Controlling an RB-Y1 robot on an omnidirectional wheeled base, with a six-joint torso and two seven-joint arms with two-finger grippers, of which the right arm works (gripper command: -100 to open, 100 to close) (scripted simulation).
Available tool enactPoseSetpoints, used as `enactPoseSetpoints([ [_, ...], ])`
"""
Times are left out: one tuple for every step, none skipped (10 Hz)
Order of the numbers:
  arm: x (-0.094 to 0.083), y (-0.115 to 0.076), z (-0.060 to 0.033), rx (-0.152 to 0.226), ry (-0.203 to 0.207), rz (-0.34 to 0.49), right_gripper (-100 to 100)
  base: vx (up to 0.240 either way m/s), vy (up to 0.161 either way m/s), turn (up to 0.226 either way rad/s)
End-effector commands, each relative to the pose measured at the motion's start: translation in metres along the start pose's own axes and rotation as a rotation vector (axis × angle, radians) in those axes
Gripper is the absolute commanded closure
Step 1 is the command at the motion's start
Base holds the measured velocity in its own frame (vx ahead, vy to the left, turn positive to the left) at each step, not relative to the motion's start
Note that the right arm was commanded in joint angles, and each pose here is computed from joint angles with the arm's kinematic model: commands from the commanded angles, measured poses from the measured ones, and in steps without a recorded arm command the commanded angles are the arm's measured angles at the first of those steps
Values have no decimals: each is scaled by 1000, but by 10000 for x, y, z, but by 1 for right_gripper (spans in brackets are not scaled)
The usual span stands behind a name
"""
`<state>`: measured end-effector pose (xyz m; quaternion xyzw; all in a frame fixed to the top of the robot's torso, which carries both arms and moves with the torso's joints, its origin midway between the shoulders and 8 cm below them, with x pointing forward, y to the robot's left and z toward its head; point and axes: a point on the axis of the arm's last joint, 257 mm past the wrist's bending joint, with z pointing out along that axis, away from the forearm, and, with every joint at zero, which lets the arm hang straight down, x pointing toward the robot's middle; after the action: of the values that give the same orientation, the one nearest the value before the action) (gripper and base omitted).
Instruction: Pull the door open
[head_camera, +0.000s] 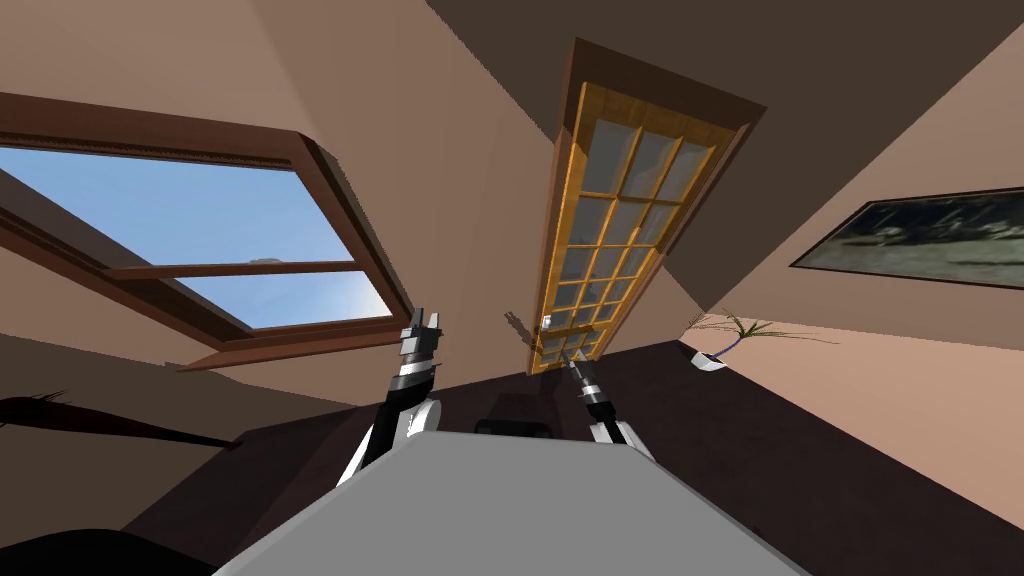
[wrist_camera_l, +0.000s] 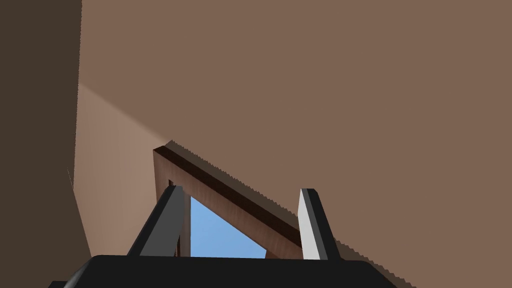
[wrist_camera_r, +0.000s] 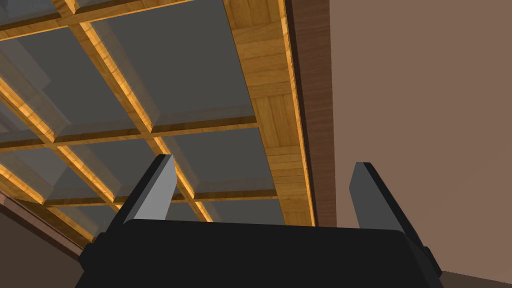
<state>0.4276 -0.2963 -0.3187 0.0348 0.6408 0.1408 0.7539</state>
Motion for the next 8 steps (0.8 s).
enactPoseSetpoints([
  [111, -31, -35, -1, 25, -35, -100, 101, -20, 40],
  [167, -42, -58, -2, 38, -52, -100, 93, -19, 30],
  [223, -52, -81, -3, 51, -69, -100, 88, -11, 27],
  [277, -63, -105, -4, 64, -86, -100, 105, -8, 26],
  [331, -72, -129, -6, 77, -103, -100, 99, -16, 34],
  [331, -72, -129, -6, 77, -103, -100, 58, -13, 10],
  [380, -81, -152, -8, 89, -118, -100, 52, -7, 15],
  [423, -88, -173, -10, 99, -131, -100, 68, -7, 23],
])
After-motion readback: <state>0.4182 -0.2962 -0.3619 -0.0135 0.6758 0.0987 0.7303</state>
